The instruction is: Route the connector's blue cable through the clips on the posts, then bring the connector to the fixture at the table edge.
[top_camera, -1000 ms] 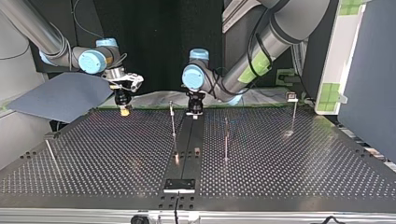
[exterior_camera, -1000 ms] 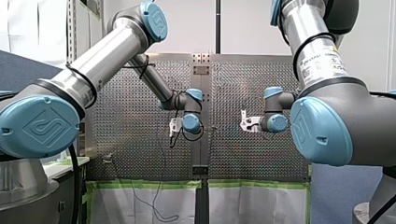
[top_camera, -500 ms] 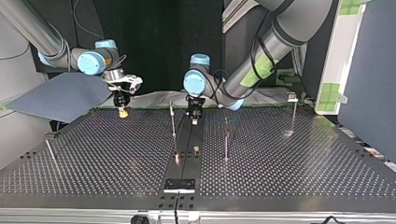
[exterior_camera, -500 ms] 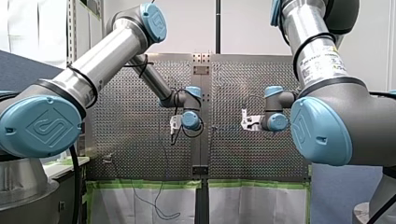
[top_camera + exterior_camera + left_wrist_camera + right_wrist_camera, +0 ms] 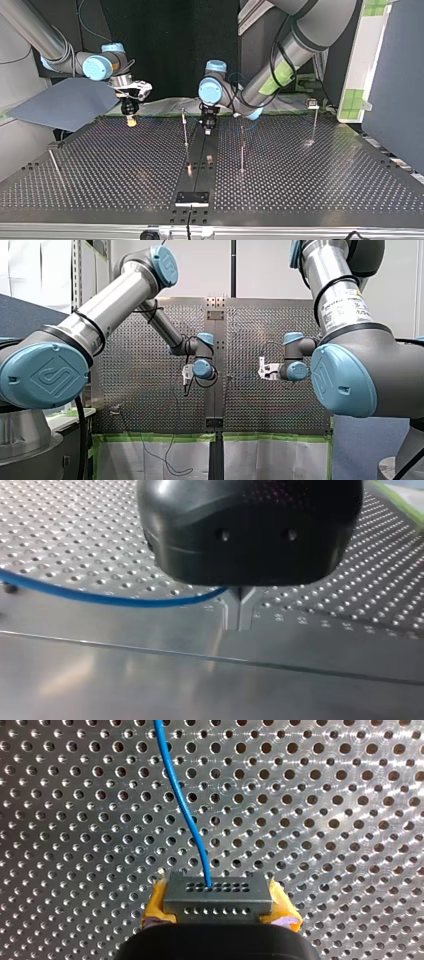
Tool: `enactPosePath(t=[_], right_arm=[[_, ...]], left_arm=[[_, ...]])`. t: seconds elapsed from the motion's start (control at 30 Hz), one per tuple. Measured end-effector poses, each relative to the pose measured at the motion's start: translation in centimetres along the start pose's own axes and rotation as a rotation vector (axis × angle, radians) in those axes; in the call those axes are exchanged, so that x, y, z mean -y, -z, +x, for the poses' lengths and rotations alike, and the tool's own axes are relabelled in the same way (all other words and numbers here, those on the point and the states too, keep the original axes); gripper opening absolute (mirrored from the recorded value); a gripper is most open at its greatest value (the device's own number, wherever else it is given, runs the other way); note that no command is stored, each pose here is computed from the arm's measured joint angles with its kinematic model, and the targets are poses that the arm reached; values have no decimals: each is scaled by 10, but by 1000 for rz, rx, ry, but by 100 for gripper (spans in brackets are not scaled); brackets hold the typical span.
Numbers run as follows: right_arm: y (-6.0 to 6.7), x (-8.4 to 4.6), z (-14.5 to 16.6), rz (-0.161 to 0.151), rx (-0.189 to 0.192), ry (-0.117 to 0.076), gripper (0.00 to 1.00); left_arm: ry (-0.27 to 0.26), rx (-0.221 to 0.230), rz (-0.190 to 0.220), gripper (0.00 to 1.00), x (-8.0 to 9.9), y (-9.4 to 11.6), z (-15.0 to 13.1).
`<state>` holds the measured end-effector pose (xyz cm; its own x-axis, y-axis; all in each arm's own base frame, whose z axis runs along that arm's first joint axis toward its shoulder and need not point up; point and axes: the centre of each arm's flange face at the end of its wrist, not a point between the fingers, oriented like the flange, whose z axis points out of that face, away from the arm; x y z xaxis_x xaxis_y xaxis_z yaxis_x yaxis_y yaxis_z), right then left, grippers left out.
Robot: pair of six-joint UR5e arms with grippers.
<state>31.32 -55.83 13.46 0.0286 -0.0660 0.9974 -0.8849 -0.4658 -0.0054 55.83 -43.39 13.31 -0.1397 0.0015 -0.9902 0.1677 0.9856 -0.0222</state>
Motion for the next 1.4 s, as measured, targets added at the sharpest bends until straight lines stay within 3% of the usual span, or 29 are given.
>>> enactPosePath(t=[0.5, 0.7, 1.33, 1.4], right_arm=[[-10, -2, 4, 4, -13, 5, 0], [-18, -5, -10, 1, 12, 7, 0], [-31, -15, -6, -2, -1, 3, 0], [-31, -16, -6, -2, 0, 3, 0]], left_arm=[[-8, -38, -3, 0, 1, -25, 34], [-6, -40, -9, 0, -2, -27, 34], [-9, -32, -20, 0, -8, -34, 27], [-10, -30, -21, 5, -8, -35, 26]])
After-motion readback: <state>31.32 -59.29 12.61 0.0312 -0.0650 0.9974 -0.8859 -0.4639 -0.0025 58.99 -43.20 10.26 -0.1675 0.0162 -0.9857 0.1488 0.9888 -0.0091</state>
